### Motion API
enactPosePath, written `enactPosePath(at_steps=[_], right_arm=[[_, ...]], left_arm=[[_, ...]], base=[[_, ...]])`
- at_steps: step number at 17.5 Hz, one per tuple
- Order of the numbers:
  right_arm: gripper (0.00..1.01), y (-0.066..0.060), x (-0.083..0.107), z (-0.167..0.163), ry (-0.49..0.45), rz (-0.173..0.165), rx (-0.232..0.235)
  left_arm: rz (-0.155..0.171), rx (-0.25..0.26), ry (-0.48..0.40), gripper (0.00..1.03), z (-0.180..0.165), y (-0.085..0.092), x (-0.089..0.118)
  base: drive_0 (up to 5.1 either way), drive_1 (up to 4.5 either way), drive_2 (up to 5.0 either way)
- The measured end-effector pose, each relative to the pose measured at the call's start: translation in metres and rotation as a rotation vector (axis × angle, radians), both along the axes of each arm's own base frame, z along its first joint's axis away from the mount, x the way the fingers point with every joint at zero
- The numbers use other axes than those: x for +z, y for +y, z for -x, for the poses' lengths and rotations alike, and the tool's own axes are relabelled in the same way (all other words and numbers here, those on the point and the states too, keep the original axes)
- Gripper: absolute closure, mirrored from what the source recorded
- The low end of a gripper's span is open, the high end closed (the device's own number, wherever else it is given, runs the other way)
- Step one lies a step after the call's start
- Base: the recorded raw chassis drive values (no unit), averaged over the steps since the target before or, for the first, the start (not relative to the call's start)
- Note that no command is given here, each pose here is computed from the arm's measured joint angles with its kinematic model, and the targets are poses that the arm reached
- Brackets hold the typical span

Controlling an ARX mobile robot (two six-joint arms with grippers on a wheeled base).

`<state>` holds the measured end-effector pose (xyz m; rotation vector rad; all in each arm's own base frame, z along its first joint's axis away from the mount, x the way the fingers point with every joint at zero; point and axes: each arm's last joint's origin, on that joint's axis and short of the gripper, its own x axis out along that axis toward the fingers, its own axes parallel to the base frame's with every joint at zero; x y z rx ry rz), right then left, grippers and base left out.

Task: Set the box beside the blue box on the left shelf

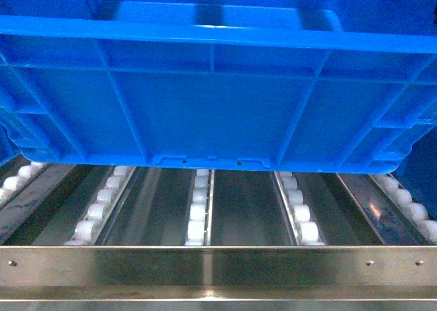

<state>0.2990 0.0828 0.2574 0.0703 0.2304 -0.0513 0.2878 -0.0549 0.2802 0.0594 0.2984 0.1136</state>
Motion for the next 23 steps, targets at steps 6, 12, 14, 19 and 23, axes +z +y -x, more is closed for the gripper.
enactPosePath(at_steps=[6,12,14,19,23], right_arm=[[0.88,0.007,0.002,0.002,0.013,0.119,-0.134],[0.87,0.029,-0.038,-0.047,0.33,0.097,-0.068],[0.88,0.03,-0.053,-0.048,0.412,0.082,-0.075],[0.89,0.03,-0.044,-0.051,0.472,-0.008,-0.07],[0.83,0.03,-0.047,-0.05,0.498,-0.012,-0.065]], left_arm=[[-0.006,0.007,-0.073,0.93,-0.002,0.0,-0.008],[-0.021,0.05,0.192,0.93,-0.044,0.028,-0.053],[-0.04,0.032,0.267,0.93,-0.052,0.03,-0.064],[-0.069,0.021,0.312,0.93,-0.062,0.031,-0.048],[-0.054,0.046,0.39,0.87,-0.06,0.032,-0.059]], base=[[0.0,0.0,0.0],[0.0,0.0,0.0],[0.0,0.0,0.0],[0.0,0.0,0.0],[0.0,0.0,0.0]])
